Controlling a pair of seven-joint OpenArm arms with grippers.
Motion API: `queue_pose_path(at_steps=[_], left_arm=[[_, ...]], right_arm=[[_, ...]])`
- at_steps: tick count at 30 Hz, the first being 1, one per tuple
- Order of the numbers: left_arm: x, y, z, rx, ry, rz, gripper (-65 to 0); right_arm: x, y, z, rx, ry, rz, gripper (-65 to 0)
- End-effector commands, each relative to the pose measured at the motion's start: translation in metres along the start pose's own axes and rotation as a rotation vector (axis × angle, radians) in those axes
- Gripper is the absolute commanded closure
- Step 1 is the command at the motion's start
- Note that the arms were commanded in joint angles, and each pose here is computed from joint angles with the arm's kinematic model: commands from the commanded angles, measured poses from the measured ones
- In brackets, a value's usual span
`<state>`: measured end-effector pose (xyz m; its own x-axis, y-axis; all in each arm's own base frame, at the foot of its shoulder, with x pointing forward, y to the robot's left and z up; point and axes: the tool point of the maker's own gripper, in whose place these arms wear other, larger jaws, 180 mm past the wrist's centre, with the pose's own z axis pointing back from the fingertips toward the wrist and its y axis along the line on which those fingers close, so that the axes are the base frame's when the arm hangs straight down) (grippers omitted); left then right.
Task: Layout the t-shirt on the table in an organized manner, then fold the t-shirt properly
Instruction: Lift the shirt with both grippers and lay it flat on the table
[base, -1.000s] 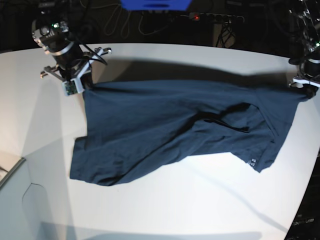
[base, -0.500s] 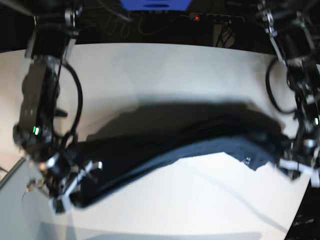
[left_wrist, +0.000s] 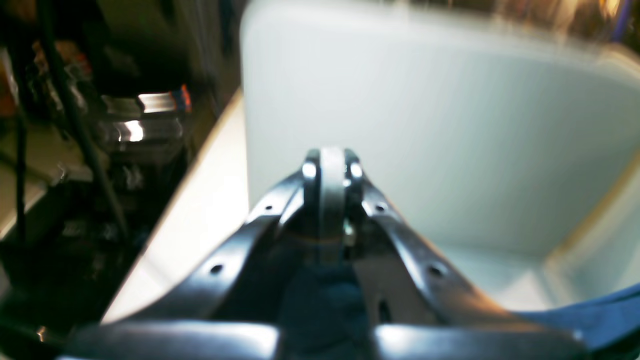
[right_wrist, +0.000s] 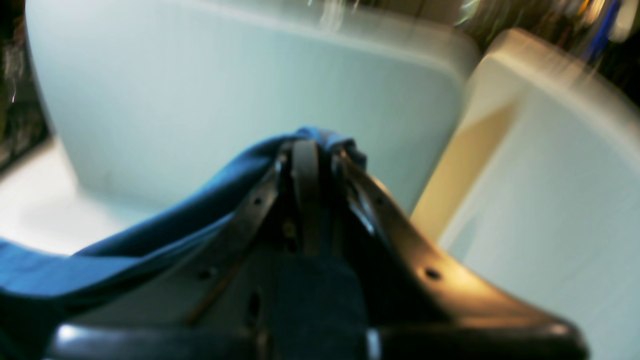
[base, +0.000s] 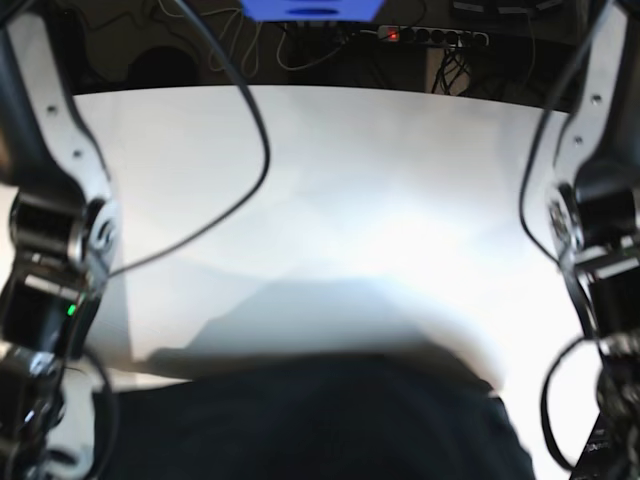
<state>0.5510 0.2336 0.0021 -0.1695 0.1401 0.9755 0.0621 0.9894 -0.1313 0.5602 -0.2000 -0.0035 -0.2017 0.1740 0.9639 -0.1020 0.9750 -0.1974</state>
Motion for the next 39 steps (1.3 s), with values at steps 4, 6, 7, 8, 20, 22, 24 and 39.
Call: queue_pose_path(at_steps=[4, 6, 7, 8, 20, 22, 24, 39], left_arm=[[0.079, -0.006, 0.001, -0.017, -0.175, -0.017, -0.1], [0.091, -0.010, 0.007, -0.024, -0.208, -0.029, -0.1], [0.089, -0.009, 0.010, -0.023, -0.210, -0.038, -0.1], [0.087, -0.005, 0.015, -0.016, -0.209, -0.051, -0.1], [-0.006, -0.014, 0.103, -0.021, -0.127, -0.118, -0.1], [-0.026, -0.015, 0.126, -0.009, -0.101, -0.108, -0.1], [-0.052, -0.021, 0.151, -0.005, -0.056, -0.087, -0.1], [-0.244, 0.049, 0.320, 0.291, 0.483, 0.057, -0.1]], right_arm=[[0.092, -0.041, 0.007, -0.074, -0.198, 0.049, 0.0], [0.107, -0.048, 0.017, -0.094, -0.233, 0.084, 0.0], [0.106, -0.048, 0.021, -0.098, -0.235, 0.096, 0.0], [0.095, -0.047, 0.026, -0.100, -0.221, 0.102, 0.0], [-0.078, -0.005, 0.134, -0.120, 0.039, 0.054, 0.0], [-0.099, 0.007, 0.156, -0.110, 0.068, 0.046, 0.0], [-0.124, 0.019, 0.181, -0.093, 0.106, 0.042, 0.0], [-0.218, 0.016, 0.310, -0.123, 0.334, 0.040, 0.0]])
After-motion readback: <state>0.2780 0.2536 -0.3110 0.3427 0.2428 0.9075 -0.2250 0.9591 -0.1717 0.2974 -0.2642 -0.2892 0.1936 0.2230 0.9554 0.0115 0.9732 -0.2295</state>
